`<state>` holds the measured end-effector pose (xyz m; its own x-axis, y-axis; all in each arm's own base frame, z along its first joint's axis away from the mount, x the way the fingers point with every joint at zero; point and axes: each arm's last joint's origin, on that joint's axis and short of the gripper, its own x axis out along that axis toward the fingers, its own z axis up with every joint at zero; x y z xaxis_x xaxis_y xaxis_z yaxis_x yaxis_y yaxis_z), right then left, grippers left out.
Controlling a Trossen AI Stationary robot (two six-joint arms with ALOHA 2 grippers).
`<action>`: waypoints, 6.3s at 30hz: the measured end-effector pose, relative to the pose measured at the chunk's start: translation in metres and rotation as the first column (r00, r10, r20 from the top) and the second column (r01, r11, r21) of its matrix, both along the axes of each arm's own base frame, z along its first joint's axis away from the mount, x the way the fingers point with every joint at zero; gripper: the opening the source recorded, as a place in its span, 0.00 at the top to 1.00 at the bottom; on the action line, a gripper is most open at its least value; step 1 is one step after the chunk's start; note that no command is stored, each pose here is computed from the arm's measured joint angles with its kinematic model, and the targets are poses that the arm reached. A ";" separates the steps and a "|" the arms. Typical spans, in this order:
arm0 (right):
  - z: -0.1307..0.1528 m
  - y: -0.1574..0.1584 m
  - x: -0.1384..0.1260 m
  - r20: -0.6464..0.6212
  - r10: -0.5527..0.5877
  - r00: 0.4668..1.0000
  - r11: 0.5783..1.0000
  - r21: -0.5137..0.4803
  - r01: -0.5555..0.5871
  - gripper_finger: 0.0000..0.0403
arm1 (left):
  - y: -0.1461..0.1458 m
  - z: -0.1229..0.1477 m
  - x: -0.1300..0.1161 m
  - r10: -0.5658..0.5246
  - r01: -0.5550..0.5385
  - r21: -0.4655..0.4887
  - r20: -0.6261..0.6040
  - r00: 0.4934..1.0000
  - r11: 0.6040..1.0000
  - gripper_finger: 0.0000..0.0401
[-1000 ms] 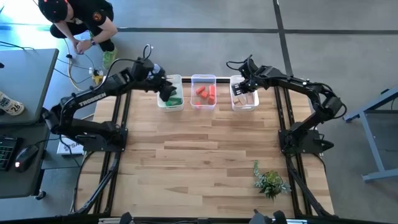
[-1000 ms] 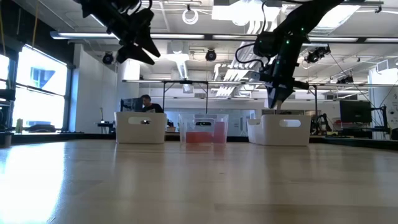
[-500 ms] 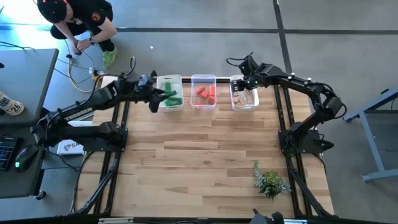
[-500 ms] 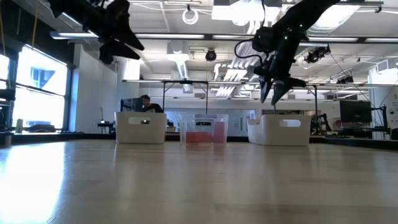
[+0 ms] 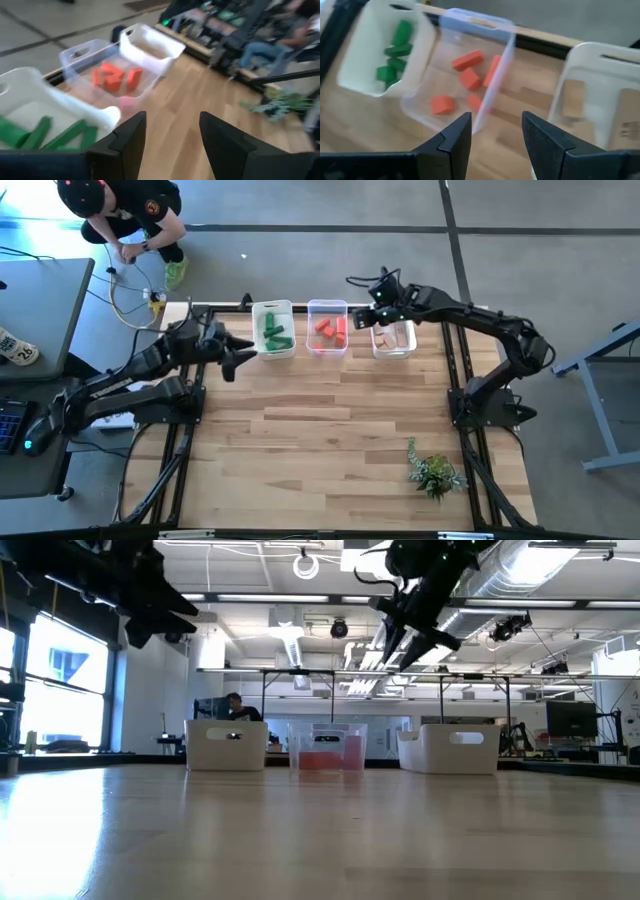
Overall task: Sort & place blocks by color
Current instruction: Return to Home Position
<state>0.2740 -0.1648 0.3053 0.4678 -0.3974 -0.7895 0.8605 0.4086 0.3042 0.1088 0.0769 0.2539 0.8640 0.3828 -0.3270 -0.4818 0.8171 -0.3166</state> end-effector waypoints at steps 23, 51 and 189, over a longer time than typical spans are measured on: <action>0.048 0.121 0.034 0.132 0.245 0.960 0.961 -0.165 -0.223 0.60 | -0.035 -0.060 -0.035 -0.179 0.170 0.058 0.293 0.939 0.984 0.57; 0.006 0.154 -0.144 0.300 0.500 0.812 0.809 -0.496 -0.315 0.60 | -0.030 -0.077 -0.031 -0.160 0.141 0.097 0.229 0.960 0.985 0.57; -0.154 0.159 -0.164 0.413 0.620 0.667 0.763 -0.516 -0.389 0.60 | -0.031 -0.077 -0.031 -0.163 0.144 0.097 0.230 0.960 0.985 0.57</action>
<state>0.1100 -0.0056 0.1508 0.9683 -0.1578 -0.1937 0.2214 0.9012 0.3726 0.0774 0.0463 0.1773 0.9633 0.2560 -0.0812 -0.2682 0.9020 -0.3384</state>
